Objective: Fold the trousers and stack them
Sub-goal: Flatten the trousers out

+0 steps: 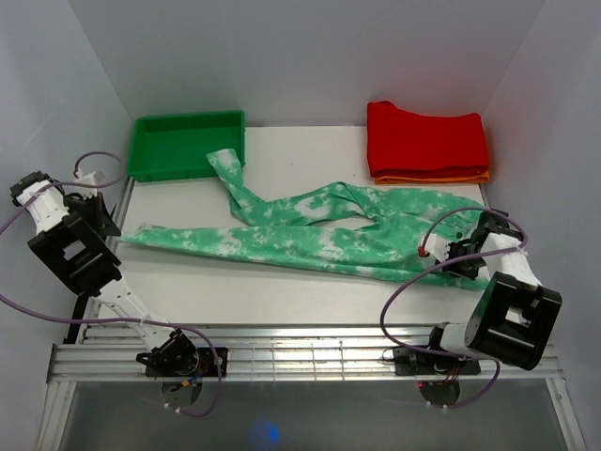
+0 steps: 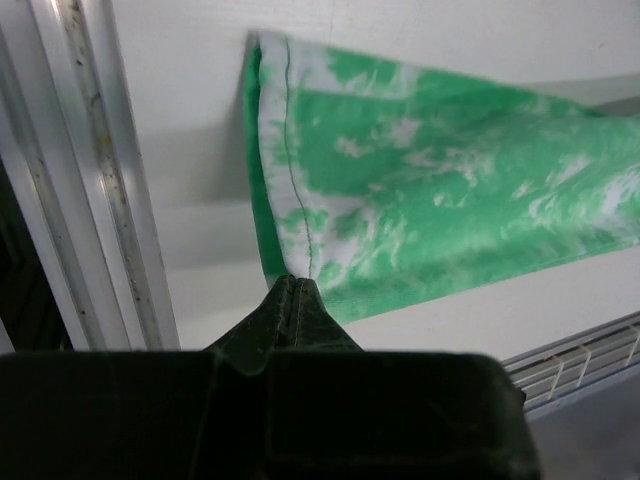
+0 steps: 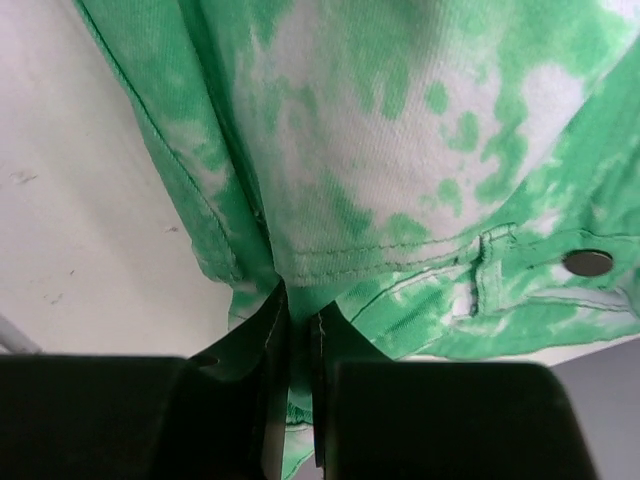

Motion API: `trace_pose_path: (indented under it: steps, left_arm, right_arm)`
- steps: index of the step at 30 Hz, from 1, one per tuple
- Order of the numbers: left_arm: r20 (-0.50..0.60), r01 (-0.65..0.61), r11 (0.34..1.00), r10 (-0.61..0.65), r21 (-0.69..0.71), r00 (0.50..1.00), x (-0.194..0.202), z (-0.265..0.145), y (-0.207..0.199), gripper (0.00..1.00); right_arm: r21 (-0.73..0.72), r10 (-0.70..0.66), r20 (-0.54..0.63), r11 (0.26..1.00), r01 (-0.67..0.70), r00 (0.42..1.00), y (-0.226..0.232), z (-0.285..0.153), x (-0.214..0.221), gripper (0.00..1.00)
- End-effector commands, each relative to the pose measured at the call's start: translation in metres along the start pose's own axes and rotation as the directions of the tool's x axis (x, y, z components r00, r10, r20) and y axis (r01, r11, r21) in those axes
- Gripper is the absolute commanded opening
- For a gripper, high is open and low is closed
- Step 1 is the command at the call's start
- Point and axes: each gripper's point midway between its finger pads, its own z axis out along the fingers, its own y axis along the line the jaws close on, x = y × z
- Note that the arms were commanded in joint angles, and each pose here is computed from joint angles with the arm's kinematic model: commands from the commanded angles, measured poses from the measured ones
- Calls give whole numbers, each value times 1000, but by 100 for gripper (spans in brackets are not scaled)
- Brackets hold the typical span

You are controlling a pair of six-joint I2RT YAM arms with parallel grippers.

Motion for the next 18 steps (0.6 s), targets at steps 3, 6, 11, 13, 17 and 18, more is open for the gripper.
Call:
trace_pose_path:
  steps: [3,6,11,13,17,18]
  left_arm:
    - [-46,-127,992,126,-10,991,33,-13,2,0]
    - [2,-120,993,120,-3,993,20,-19,-2,0]
    - [79,-86,996,86,-2,993,-17,-27,2,0]
    - [78,-86,996,85,9,993,-19,-26,0,0]
    - [73,-83,996,81,29,994,-15,-22,-6,0]
    - [74,-83,996,81,31,994,-14,-22,-7,0]
  right_arm:
    - [26,-59,-1,998,59,998,-2,-45,-3,8]
    - [1,-43,23,999,43,999,0,-51,-8,8]
    - [12,42,7,999,-42,999,-25,-59,-1,52]
    - [34,60,-12,998,-59,998,-29,-68,12,67]
    - [10,35,-63,999,-35,997,-19,-81,36,98]
    - [-4,34,-70,999,-34,997,-15,-82,39,98]
